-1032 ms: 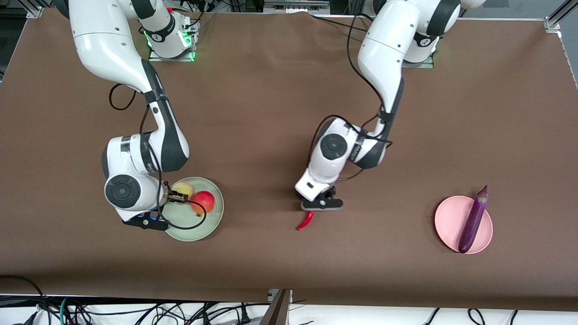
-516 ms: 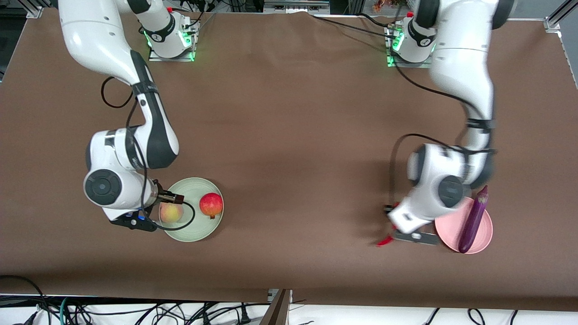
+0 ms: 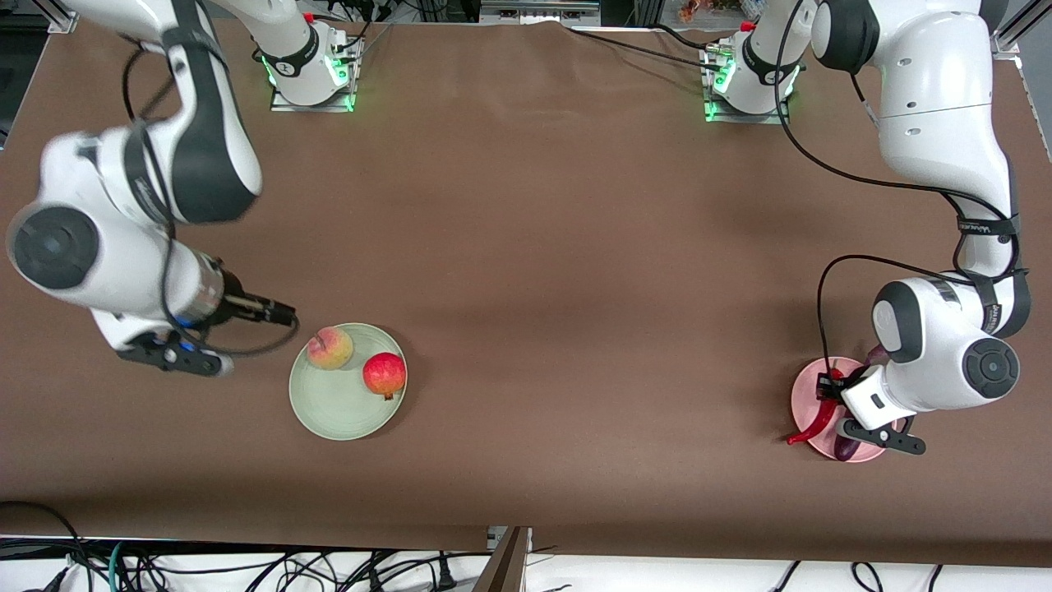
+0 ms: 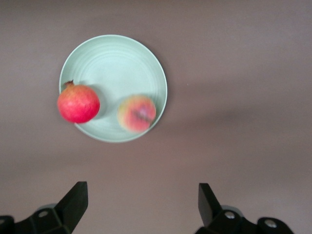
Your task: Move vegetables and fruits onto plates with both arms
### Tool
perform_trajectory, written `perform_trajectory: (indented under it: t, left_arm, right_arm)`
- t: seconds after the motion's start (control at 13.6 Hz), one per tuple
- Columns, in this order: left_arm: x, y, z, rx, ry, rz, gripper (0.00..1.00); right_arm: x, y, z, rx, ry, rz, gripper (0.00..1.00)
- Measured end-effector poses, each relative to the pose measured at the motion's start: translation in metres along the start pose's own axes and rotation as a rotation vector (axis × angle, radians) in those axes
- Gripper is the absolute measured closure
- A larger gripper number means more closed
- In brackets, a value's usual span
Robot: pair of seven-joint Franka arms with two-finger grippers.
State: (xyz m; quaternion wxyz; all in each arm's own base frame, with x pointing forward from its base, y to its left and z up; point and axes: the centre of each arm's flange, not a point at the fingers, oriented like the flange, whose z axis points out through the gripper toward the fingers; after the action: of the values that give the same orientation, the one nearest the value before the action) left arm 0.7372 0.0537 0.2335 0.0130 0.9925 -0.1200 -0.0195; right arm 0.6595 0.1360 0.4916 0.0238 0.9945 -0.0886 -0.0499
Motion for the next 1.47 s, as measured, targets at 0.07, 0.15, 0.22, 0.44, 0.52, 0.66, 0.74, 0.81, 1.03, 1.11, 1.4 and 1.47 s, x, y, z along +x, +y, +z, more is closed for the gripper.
perform_trajectory:
  t: [0.07, 0.15, 0.22, 0.44, 0.52, 0.66, 0.74, 0.81, 1.03, 1.11, 1.4, 1.47]
  left_arm:
    - [-0.003, -0.007, 0.002, -0.006, -0.002, -0.011, 0.71]
    - [-0.005, -0.012, 0.005, -0.011, -0.004, -0.02, 0.71]
    - [-0.007, -0.018, 0.007, -0.014, -0.006, -0.028, 0.71]
    - [-0.008, -0.024, 0.004, -0.017, 0.002, -0.038, 0.46]
    - [-0.006, -0.024, 0.0, -0.017, 0.006, -0.036, 0.35]
    - [-0.004, -0.017, -0.014, -0.039, -0.02, -0.025, 0.15]
    - [-0.002, -0.012, -0.028, -0.056, -0.045, -0.018, 0.06]
    - [0.0, -0.006, -0.047, -0.073, -0.069, -0.016, 0.0]
    - [0.0, 0.007, -0.113, -0.101, -0.108, -0.052, 0.0]
    - [-0.004, 0.011, -0.137, -0.106, -0.111, -0.085, 0.0]
    - [-0.029, 0.027, -0.214, -0.122, -0.14, -0.193, 0.0]
    - [-0.036, 0.031, -0.235, -0.107, -0.133, -0.206, 0.0]
  right_arm:
    - [-0.014, 0.01, -0.012, 0.01, 0.0, -0.004, 0.0]
    - [-0.03, 0.023, -0.022, 0.021, -0.004, -0.003, 0.0]
    - [-0.045, 0.034, -0.03, 0.03, -0.007, -0.002, 0.0]
    - [-0.082, 0.059, -0.056, 0.062, 0.008, -0.03, 0.0]
    - [-0.087, 0.066, -0.063, 0.07, 0.019, -0.047, 0.0]
    - [-0.085, 0.081, -0.069, 0.079, 0.03, -0.064, 0.0]
    - [-0.084, 0.085, -0.068, 0.08, 0.03, -0.07, 0.0]
    - [-0.083, 0.086, -0.068, 0.081, 0.031, -0.073, 0.0]
    - [-0.084, 0.08, -0.068, 0.081, 0.033, -0.085, 0.0]
    - [-0.085, 0.079, -0.068, 0.08, 0.035, -0.088, 0.0]
    - [-0.078, 0.076, -0.071, 0.08, 0.057, -0.096, 0.0]
    - [-0.075, 0.075, -0.073, 0.08, 0.062, -0.099, 0.0]
